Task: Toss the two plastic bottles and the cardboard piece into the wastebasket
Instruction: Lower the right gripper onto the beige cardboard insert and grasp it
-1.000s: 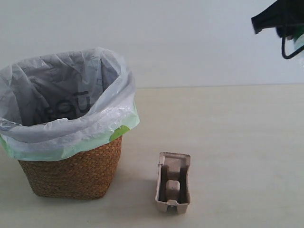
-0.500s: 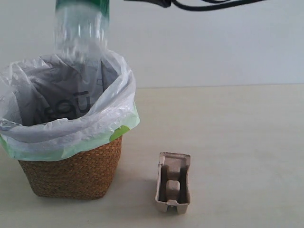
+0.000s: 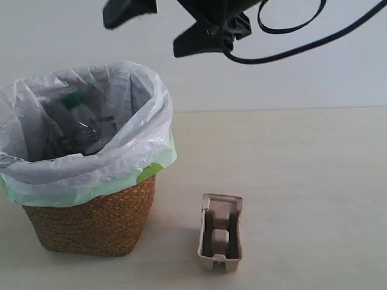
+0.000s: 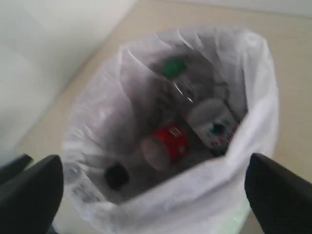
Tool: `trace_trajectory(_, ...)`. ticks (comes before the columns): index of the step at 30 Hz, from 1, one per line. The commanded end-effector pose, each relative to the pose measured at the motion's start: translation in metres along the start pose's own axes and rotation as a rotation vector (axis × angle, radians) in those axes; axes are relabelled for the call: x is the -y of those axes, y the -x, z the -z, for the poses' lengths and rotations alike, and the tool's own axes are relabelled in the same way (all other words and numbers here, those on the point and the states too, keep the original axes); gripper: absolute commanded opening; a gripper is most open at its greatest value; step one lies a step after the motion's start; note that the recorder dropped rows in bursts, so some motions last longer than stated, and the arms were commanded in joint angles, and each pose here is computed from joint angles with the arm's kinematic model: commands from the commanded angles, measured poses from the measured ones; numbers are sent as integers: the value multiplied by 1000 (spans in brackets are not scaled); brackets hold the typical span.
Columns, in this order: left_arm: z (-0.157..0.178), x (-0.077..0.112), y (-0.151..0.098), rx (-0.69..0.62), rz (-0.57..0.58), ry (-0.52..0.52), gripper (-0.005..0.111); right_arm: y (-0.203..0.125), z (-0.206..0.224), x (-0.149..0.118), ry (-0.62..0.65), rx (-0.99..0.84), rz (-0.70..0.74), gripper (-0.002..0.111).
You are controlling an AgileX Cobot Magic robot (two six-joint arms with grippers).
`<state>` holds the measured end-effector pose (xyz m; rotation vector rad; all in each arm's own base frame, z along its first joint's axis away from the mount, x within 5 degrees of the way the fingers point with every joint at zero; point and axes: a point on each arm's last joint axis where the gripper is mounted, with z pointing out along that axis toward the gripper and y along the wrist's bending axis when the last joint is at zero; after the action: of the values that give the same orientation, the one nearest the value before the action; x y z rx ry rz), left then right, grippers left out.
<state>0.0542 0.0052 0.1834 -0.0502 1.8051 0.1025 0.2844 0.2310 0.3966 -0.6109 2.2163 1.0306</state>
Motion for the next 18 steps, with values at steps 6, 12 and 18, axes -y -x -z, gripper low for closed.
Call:
trace_trajectory(6,1,0,2,15,11,2,108,-52,8,46,-450,-443,-102,90)
trace_trajectory(12,1,0,2,15,11,2,108,-89,-8,68,-487,-533,-154,90)
trace_trajectory(18,1,0,2,15,11,2,108,-122,-30,92,-492,-435,-195,90)
